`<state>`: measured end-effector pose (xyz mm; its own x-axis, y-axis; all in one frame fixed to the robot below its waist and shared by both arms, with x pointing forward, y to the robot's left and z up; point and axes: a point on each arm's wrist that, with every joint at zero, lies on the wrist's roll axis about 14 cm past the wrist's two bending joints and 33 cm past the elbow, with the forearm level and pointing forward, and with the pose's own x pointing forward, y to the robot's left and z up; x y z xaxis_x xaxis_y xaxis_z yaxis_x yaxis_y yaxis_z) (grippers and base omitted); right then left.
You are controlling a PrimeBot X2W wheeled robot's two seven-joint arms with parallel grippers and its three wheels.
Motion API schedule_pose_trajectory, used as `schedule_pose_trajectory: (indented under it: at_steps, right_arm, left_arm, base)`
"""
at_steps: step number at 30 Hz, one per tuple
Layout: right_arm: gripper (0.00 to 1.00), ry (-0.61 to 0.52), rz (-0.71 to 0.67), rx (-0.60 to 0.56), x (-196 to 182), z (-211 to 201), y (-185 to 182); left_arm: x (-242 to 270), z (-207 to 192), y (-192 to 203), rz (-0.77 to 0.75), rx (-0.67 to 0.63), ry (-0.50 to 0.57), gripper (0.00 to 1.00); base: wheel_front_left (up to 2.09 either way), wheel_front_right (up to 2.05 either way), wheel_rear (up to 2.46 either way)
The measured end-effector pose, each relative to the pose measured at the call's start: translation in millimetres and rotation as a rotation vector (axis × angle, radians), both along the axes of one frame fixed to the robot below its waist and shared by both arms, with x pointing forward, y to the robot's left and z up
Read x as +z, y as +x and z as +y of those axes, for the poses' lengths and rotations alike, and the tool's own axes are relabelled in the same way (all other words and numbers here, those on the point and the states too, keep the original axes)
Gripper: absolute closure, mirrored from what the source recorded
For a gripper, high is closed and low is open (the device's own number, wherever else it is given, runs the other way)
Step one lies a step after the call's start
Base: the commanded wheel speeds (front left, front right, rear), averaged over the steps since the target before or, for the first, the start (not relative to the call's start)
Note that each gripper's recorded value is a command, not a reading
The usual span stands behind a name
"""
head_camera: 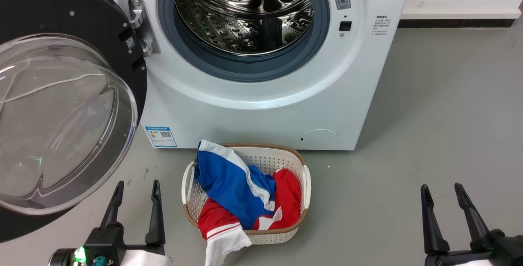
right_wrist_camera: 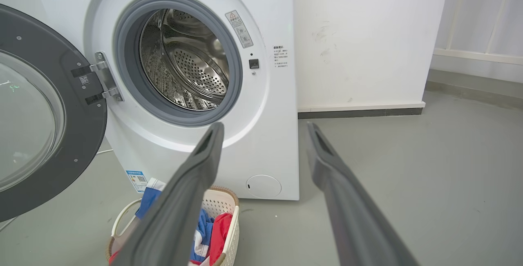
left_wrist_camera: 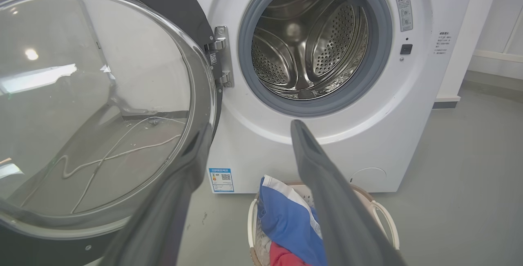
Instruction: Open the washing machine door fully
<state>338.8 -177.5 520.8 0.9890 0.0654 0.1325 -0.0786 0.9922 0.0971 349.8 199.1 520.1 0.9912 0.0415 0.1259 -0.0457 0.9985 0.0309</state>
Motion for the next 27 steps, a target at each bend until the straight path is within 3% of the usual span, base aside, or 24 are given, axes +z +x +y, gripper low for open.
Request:
schedule_pose_trajectory:
  at_steps: [7,8,14,27]
  right_arm:
    - [0.0,0.001,0.003,-0.001,-1,0,-1]
    - [1.0,0.001,0.005,-0.002,-2,0,-1]
    - [1.0,0.013,0.066,-0.003,-20,0,-4]
    - [1.0,0.265,0.11,-0.03,-26,-8,1]
  left_arm:
    - [0,-2,0,0.001,0.001,0.002,0.0]
    - [-1,-2,0,0.003,0.001,0.002,1.0]
    - [-25,-1,-6,0.085,0.008,-0.019,1.0]
    - [-36,7,-2,0.132,0.037,-0.289,1.0]
  base:
    - [0.0,0.0,0.0]
    - [0.0,0.0,0.0]
    - [0.0,0.0,0.0]
    - [0.0,0.0,0.0]
